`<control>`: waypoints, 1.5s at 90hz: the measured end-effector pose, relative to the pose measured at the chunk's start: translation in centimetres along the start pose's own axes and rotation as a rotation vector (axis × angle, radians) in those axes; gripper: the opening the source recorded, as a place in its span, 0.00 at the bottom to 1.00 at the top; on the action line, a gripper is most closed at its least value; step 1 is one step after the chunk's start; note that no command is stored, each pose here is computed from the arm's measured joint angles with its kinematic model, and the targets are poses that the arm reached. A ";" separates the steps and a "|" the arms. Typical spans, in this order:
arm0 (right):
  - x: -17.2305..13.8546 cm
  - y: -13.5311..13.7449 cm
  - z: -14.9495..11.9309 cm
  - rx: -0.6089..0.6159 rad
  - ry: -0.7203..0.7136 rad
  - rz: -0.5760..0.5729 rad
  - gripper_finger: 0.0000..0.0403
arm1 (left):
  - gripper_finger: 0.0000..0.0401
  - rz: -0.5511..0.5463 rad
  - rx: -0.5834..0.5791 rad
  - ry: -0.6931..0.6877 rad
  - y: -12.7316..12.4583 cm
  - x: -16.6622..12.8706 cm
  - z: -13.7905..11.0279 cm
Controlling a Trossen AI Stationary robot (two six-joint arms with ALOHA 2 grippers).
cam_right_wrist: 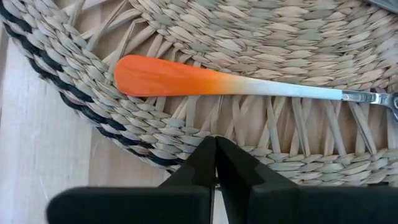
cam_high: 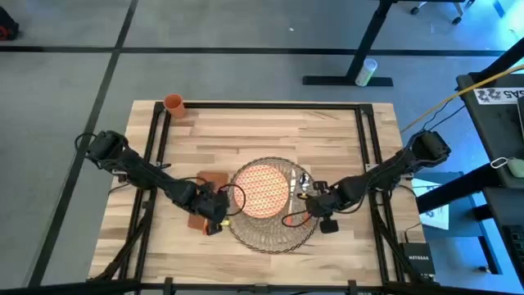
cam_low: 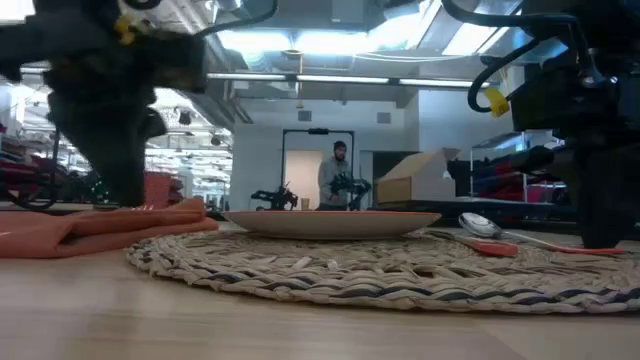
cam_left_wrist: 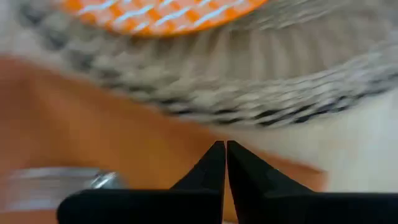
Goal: Set table place
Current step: Adjust the brown table mat, then adjust the orange table napkin
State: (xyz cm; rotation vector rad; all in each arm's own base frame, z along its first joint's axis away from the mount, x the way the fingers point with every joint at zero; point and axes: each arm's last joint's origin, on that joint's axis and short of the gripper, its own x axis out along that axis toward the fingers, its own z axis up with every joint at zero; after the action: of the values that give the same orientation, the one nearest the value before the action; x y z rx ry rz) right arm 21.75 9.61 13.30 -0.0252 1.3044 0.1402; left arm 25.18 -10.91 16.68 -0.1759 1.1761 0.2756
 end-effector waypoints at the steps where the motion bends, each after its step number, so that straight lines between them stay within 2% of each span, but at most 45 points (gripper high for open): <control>1: 0.0 0.0 0.0 0.000 0.000 0.000 0.00 | 0.00 0.006 -0.002 0.000 0.0 0.0 0.0; 15: 0.0 0.0 0.0 0.000 0.000 -0.001 0.00 | 0.00 0.053 -0.006 -0.002 0.7 0.1 0.2; 33: 0.0 0.0 0.0 0.000 -0.001 -0.001 0.00 | 0.00 0.125 -0.055 0.050 2.7 0.9 0.1; 61: 0.0 0.0 0.0 0.000 -0.002 -0.002 0.00 | 0.00 0.111 -0.097 0.033 3.9 2.6 -0.6; 98: 0.0 0.0 0.1 0.001 -0.014 -0.001 0.00 | 0.00 0.107 -0.128 0.009 4.5 3.0 -0.1; 135: 0.0 0.0 0.3 0.003 -0.036 -0.016 0.00 | 0.00 0.106 -0.094 -0.055 3.9 0.9 1.9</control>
State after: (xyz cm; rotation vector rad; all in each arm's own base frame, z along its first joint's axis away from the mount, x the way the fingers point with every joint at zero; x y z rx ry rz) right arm 22.02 9.63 13.33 -0.0305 1.2687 0.1239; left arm 26.04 -6.59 16.56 -0.1874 1.1206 0.4273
